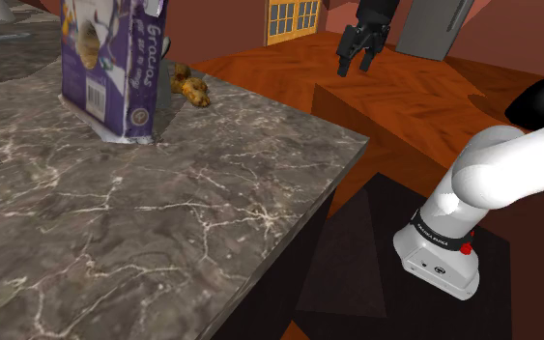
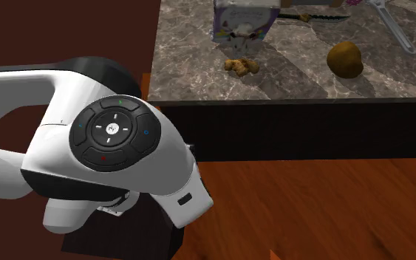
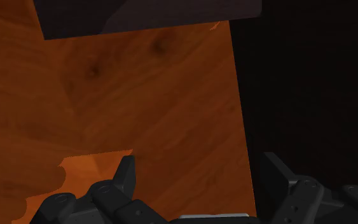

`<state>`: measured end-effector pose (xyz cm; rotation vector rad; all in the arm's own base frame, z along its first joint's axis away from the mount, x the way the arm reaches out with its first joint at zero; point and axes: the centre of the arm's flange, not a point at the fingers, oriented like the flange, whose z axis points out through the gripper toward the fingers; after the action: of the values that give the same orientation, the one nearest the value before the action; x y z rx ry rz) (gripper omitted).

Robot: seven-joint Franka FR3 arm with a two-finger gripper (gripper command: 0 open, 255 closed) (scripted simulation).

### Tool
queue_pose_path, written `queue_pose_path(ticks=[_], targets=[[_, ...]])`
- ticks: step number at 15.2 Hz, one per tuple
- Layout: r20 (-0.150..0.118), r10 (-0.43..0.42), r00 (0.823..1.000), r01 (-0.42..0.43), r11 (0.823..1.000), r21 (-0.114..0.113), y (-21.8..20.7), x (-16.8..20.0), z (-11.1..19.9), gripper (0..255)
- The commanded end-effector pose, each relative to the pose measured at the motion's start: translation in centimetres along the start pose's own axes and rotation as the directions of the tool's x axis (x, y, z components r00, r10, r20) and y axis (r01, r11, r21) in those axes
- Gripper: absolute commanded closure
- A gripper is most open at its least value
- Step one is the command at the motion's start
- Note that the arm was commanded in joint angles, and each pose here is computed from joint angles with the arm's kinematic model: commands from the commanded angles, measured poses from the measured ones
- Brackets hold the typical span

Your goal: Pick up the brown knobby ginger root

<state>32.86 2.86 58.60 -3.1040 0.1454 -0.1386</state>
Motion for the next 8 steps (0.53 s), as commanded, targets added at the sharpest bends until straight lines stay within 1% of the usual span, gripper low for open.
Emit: queue_pose_path(ticks=[1,8], targets=[[0.000,0.000,1.000,0.000,1.000,0.000,0.0,0.0,0.0,0],[0.001,0.020,1.000,-0.020,1.000,-0.006,-9.0,2.3,-0.7,0]])
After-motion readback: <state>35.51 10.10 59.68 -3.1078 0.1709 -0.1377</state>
